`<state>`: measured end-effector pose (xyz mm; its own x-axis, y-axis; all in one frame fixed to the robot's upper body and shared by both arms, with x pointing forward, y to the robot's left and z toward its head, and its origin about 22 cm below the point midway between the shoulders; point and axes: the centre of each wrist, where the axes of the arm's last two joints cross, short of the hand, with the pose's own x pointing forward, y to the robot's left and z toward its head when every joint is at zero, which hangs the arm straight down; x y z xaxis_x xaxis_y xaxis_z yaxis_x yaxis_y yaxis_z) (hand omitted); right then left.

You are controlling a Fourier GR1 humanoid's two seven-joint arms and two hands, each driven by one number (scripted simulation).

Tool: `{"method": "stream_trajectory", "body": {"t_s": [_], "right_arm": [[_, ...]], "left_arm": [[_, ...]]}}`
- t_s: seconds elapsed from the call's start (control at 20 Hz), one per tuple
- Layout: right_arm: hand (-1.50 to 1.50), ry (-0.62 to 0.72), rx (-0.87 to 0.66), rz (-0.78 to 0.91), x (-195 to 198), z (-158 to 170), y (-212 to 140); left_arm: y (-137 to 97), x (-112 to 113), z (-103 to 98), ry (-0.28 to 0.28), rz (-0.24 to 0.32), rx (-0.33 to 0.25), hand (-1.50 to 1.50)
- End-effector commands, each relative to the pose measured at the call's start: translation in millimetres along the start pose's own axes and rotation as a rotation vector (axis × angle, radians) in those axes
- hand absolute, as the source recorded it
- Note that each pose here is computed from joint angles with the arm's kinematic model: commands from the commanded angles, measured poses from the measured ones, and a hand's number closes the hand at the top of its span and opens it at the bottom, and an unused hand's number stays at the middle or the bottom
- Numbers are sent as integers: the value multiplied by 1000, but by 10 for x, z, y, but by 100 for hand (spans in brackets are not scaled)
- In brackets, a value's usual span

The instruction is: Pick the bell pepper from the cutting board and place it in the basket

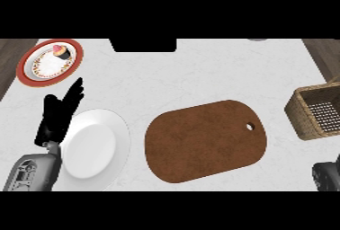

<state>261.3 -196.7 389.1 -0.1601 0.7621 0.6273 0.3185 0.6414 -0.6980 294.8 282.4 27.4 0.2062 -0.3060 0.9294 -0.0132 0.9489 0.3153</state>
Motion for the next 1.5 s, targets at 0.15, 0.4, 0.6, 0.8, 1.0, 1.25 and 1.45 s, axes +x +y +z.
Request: {"method": "stream_trajectory", "body": {"t_s": [0.15, 0.4, 0.6, 0.8, 1.0, 1.25, 1.45], "right_arm": [[150, 232, -1, 409, -127, -338, -417], [150, 330, 30, 470, -544, -517, -706], [150, 371, 27, 536, -945, -481, -964], [150, 337, 20, 523, -1322, -592, -1072], [150, 288, 87, 469, -1692, -567, -1147], [150, 290, 101, 461, -2132, -588, -1182], [150, 311, 135, 495, -2151, -535, -935]], "left_arm": [[-114, 48, -24, -7, 5, 6, 0], [16, 71, 53, -12, -1, -14, 0], [-151, -24, 40, 1, 3, -6, 0], [-161, 90, -22, -17, -3, -10, 0], [-172, -3, 20, -10, 1, -6, 0], [-58, -22, -10, -7, 15, -11, 0], [-30, -32, -112, 9, 17, -31, 0]]}}
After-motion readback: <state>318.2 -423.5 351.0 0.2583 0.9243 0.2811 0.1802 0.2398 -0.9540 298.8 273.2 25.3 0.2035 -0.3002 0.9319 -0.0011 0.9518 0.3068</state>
